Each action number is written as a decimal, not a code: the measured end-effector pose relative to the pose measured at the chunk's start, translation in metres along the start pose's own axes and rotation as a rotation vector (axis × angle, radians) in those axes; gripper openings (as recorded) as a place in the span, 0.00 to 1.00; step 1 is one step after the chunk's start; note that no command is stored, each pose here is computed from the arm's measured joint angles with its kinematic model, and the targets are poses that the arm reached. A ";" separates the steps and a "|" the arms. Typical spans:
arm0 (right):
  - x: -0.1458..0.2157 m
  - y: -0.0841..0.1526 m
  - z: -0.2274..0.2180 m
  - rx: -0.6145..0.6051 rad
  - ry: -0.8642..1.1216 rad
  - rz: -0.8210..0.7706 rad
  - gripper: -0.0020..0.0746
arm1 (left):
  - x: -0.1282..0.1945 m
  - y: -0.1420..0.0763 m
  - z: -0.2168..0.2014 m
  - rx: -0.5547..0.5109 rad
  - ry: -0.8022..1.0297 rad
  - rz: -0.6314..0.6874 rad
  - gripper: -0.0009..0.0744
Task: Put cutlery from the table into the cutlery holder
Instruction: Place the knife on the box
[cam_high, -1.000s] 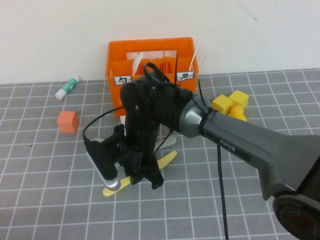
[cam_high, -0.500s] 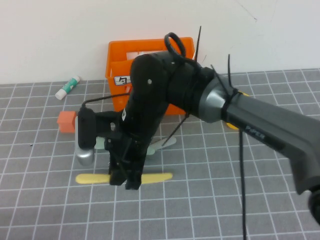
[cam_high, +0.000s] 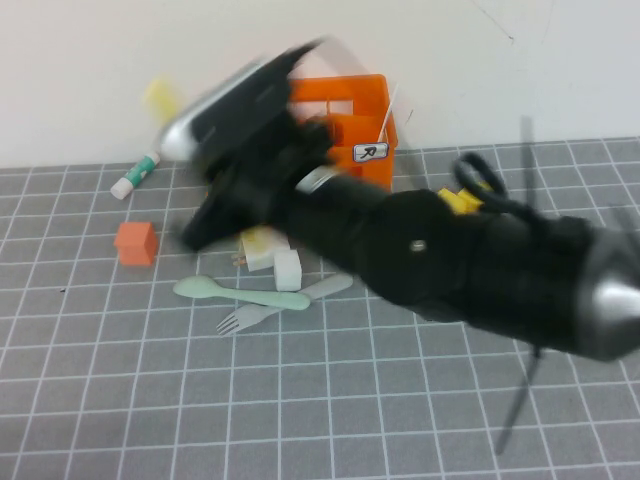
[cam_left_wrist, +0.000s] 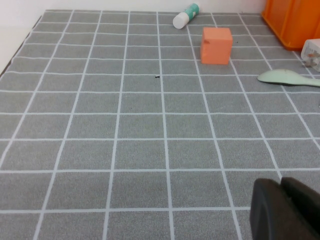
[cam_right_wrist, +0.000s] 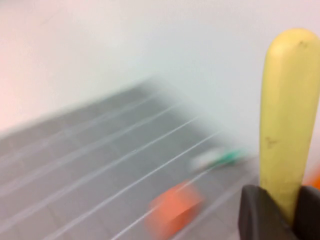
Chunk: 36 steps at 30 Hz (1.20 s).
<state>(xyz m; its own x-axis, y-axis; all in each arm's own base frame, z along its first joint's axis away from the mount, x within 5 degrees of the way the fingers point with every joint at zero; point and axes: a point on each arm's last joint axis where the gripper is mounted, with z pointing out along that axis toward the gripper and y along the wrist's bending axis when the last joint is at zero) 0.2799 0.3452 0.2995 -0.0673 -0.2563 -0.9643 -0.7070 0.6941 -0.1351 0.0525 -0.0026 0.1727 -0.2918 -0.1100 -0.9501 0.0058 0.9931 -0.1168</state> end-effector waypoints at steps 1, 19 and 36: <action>-0.005 -0.008 -0.005 0.083 -0.045 0.018 0.20 | 0.000 0.000 0.000 0.000 0.000 0.000 0.01; -0.003 -0.131 -0.008 0.423 -0.380 0.191 0.20 | 0.000 0.000 0.000 0.000 0.000 0.002 0.01; 0.052 -0.140 0.058 0.419 -0.343 0.092 0.20 | 0.000 0.000 0.000 0.000 0.000 0.002 0.01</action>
<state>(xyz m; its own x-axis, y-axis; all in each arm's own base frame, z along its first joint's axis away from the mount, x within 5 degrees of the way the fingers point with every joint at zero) 0.4160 0.2735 0.2556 0.1674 0.0031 -0.9859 -0.3634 0.9298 -0.0588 0.0525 -0.0026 0.1727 -0.2918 -0.1081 -0.9504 0.0063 0.9934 -0.1150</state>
